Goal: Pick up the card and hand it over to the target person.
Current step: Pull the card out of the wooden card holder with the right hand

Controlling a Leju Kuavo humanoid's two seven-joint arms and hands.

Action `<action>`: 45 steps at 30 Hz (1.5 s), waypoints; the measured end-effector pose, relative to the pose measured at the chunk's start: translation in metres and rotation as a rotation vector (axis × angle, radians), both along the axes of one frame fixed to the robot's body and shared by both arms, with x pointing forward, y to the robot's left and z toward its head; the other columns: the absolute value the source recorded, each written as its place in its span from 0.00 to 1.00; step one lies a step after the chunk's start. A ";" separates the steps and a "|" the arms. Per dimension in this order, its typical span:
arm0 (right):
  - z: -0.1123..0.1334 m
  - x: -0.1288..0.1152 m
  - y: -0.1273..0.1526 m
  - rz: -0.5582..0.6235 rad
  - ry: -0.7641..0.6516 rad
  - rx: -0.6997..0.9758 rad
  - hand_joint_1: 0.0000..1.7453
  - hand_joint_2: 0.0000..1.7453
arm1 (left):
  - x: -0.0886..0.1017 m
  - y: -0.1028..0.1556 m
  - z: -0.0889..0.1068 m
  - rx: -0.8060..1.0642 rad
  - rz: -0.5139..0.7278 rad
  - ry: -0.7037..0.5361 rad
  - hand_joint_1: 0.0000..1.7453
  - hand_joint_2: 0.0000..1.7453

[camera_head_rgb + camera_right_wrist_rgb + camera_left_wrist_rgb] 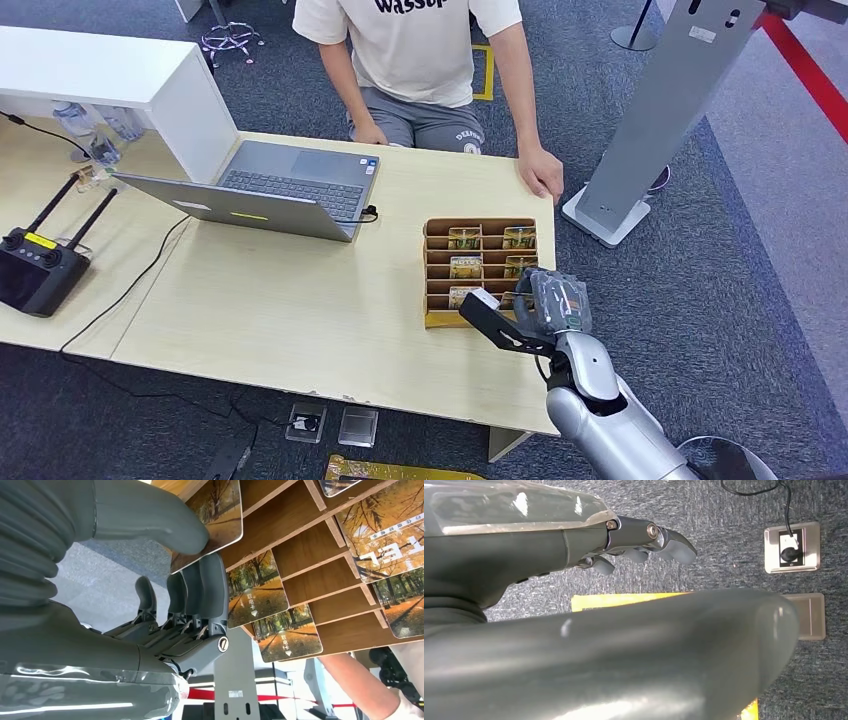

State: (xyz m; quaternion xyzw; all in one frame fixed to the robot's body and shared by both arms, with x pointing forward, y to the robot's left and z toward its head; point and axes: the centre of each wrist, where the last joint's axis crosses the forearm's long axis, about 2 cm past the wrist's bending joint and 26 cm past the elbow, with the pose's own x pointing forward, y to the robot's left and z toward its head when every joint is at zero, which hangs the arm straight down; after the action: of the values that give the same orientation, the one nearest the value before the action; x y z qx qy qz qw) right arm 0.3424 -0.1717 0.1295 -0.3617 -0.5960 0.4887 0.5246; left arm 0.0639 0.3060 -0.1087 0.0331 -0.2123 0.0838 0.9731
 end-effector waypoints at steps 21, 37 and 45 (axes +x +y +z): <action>-0.019 -0.005 0.002 0.012 0.071 -0.018 0.68 1.00 | 0.000 0.001 0.000 0.003 0.005 0.000 0.00 0.00; -0.010 -0.002 0.005 0.010 0.035 0.000 0.89 1.00 | 0.000 0.002 0.000 0.013 0.002 0.000 0.00 0.00; -0.010 -0.001 0.005 0.009 0.034 0.002 0.90 1.00 | 0.000 0.002 0.000 0.030 -0.016 0.008 0.00 0.00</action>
State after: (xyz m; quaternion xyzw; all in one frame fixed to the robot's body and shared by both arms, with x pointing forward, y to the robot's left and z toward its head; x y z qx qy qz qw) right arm 0.3417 -0.1669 0.1194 -0.3499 -0.5892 0.4966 0.5327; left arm 0.0640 0.3082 -0.1086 0.0464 -0.2099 0.0725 0.9739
